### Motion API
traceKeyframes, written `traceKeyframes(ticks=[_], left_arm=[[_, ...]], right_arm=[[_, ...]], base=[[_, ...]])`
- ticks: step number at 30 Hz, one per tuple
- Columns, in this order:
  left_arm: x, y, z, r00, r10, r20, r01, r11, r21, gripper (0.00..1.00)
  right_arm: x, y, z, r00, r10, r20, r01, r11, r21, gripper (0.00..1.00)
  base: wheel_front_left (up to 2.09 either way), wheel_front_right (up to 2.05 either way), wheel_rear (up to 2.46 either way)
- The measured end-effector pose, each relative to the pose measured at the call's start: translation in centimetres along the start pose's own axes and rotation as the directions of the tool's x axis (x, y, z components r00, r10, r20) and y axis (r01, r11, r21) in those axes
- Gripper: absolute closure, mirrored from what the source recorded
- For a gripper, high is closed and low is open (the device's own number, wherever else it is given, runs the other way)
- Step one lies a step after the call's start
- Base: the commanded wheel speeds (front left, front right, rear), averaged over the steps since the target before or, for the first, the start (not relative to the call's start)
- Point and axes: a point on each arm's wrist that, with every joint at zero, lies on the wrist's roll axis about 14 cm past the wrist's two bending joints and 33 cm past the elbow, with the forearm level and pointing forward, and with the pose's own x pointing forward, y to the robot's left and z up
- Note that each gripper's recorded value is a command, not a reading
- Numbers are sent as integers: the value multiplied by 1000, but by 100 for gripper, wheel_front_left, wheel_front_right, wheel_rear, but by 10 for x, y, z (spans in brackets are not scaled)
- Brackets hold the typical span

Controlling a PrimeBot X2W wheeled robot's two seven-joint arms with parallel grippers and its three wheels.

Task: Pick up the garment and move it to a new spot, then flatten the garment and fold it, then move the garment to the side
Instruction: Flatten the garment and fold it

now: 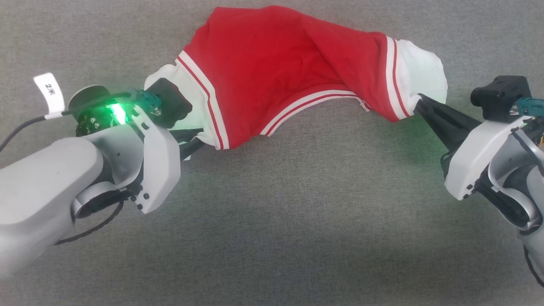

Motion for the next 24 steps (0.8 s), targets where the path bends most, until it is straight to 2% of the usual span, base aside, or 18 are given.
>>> traceKeyframes(ticks=[5, 7, 9, 12, 19, 20, 22, 24], left_arm=[[-9, 1, 12, 999, -1, 37, 3, 999, -52, 100], [-17, 17, 34, 994, 40, 105, -32, 996, -81, 100], [-28, 34, 56, 980, 88, 179, -65, 990, -129, 100], [-40, 56, 76, 959, 157, 235, -127, 983, -135, 100], [-44, 62, 89, 940, 179, 290, -108, 964, -245, 100], [-48, 72, 97, 920, 213, 331, -117, 951, -286, 100], [-53, 77, 117, 882, 229, 412, -56, 919, -391, 100], [-63, 92, 128, 850, 283, 445, -101, 916, -389, 100]], right_arm=[[-1, 0, 5, 1000, 1, 10, 0, 1000, -6, 100], [-1, -2, 11, 1000, -5, 27, 5, 1000, -9, 100], [-2, -9, 26, 997, -24, 71, 25, 1000, -10, 100], [-5, -26, 59, 982, -73, 176, 76, 997, -12, 100], [-10, -56, 111, 934, -158, 321, 149, 987, 53, 100], [-8, -61, 127, 917, -171, 361, 151, 985, 83, 100], [-7, -64, 143, 898, -184, 400, 148, 982, 119, 100], [-6, -70, 157, 880, -201, 430, 153, 978, 145, 100]], base=[[0, 0, 0], [0, 0, 0], [0, 0, 0], [0, 0, 0], [0, 0, 0], [0, 0, 0], [0, 0, 0], [0, 0, 0]])
